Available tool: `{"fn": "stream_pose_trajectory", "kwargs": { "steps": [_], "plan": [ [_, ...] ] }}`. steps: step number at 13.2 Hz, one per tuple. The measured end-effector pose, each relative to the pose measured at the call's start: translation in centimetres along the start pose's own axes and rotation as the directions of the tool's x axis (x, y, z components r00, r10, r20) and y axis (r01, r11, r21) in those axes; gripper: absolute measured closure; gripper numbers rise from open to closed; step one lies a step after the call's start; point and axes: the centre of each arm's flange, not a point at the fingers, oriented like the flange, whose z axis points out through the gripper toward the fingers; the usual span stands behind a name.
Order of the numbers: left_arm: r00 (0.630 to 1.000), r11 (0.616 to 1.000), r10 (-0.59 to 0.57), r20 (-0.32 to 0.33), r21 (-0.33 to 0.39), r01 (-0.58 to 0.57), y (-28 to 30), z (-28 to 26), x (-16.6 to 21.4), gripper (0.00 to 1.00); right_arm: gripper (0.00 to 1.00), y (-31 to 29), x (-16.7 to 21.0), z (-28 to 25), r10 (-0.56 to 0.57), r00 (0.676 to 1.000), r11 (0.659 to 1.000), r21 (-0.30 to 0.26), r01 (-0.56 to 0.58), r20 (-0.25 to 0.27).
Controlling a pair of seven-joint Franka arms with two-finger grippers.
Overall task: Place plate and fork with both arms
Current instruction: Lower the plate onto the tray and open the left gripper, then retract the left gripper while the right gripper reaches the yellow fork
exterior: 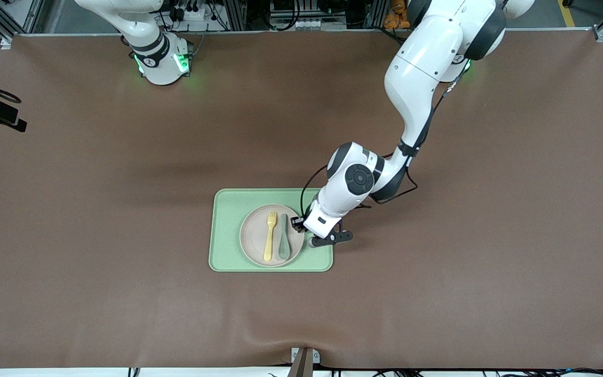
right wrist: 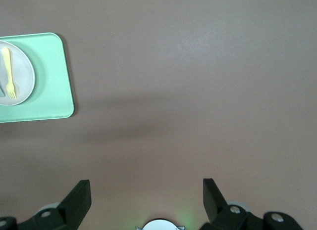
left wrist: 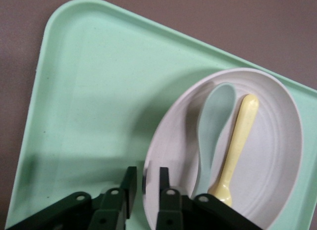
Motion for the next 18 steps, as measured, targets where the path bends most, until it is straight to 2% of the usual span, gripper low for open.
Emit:
{"fn": "stream_pose_trajectory", "kwargs": {
  "steps": [1, 4, 6, 7, 11, 14, 16, 18],
  "plan": [
    [1.000, 1.000, -0.021, -0.004, -0.006, 0.020, 0.2, -0.2, 0.1, 0.57, 0.00, -1.3, 0.6, 0.8, -0.024, 1.000, 1.000, -0.005, 0.024, 0.007],
    [0.999, 0.999, -0.042, -0.026, -0.033, 0.042, 1.4, -2.1, 0.8, 0.25, 0.00, -4.6, 3.3, 5.0, -0.068, 0.995, 0.997, -0.017, 0.069, 0.074],
    [0.998, 0.999, -0.044, -0.043, -0.025, 0.043, 1.8, -5.2, 2.4, 0.03, 0.00, -5.1, 5.0, 7.3, -0.074, 0.993, 0.997, -0.020, 0.076, 0.088],
    [0.998, 0.999, -0.046, -0.050, -0.010, 0.046, 1.8, -7.3, 3.5, 0.00, 0.00, -5.9, 5.6, 8.2, -0.091, 0.992, 0.995, -0.022, 0.093, 0.090],
    [0.993, 0.998, -0.019, -0.116, 0.055, 0.026, 1.5, -15.9, 7.0, 0.00, 0.00, -13.9, 8.0, 14.6, -0.206, 0.968, 0.977, -0.026, 0.212, 0.140],
    [0.987, 0.997, 0.007, -0.159, 0.078, 0.005, -0.9, -20.3, 10.4, 0.00, 0.00, -21.2, 9.8, 20.1, -0.265, 0.959, 0.963, -0.029, 0.269, 0.098],
    [0.983, 0.995, 0.048, -0.177, 0.092, -0.031, -3.7, -22.2, 13.1, 0.00, 0.00, -24.6, 10.7, 24.3, -0.238, 0.968, 0.969, -0.042, 0.242, 0.083],
    [0.982, 0.990, 0.091, -0.164, 0.125, -0.070, -7.1, -23.3, 15.6, 0.00, 0.00, -27.7, 11.6, 28.7, -0.201, 0.978, 0.978, -0.052, 0.204, 0.050]
  ]
}}
